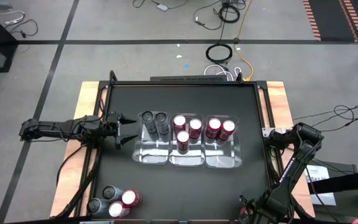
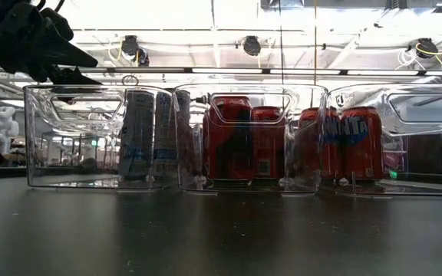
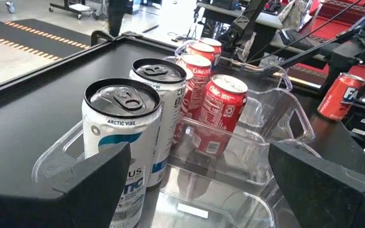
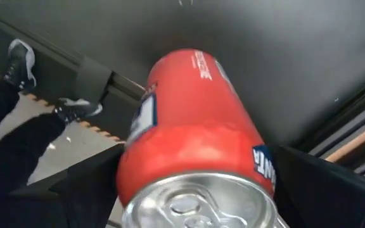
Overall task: Sort soda cans
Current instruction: Put the red soda can into the right transparent bin
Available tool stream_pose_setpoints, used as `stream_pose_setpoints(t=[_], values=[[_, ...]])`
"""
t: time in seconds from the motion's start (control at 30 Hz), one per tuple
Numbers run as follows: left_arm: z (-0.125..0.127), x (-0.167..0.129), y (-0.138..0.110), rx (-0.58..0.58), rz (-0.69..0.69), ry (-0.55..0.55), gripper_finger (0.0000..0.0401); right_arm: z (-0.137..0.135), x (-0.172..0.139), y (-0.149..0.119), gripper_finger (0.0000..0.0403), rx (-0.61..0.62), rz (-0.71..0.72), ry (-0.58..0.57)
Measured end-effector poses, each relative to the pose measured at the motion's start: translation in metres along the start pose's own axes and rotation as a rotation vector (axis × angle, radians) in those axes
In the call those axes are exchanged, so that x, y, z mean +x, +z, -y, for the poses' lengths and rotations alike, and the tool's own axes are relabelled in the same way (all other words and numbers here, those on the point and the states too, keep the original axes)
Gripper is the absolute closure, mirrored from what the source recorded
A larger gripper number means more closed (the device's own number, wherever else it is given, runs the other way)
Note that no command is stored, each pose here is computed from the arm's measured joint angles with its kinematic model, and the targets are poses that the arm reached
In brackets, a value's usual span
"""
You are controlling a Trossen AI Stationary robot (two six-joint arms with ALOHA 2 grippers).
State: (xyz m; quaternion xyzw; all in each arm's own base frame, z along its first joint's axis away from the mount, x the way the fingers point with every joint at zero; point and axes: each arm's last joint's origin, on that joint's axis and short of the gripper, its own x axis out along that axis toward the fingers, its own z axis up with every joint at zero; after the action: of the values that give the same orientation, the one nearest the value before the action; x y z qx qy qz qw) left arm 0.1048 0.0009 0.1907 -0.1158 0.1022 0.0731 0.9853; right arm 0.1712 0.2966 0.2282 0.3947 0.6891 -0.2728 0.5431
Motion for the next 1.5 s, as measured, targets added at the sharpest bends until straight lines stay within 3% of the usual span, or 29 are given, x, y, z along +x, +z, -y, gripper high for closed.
stream_pose_setpoints(t=[0.2, 0.5, 0.77, 1.13, 1.33, 1.5], values=[[0.000, 0.000, 0.000, 0.000, 0.000, 0.000, 0.0019, 0.001, 0.002, 0.000, 0.0022, -0.009, -0.014, -0.015], [0.000, 0.000, 0.000, 0.000, 0.000, 0.000, 0.0019, 0.002, 0.002, 0.000, 0.0116, -0.006, -0.043, -0.031], [0.000, 0.000, 0.000, 0.000, 0.000, 0.000, 0.0019, 0.002, 0.001, 0.000, 0.0116, 0.048, -0.023, -0.028], [0.000, 0.000, 0.000, 0.000, 0.000, 0.000, 0.0019, 0.014, -0.041, 0.019, 0.0116, 0.112, 0.297, 0.196], [0.000, 0.000, 0.000, 0.000, 0.000, 0.000, 0.0019, 0.026, -0.083, 0.034, 0.0115, 0.074, 0.546, 0.420], [0.000, 0.000, 0.000, 0.000, 0.000, 0.000, 0.0019, 0.039, -0.118, 0.056, 0.0115, 0.012, 0.730, 0.491]])
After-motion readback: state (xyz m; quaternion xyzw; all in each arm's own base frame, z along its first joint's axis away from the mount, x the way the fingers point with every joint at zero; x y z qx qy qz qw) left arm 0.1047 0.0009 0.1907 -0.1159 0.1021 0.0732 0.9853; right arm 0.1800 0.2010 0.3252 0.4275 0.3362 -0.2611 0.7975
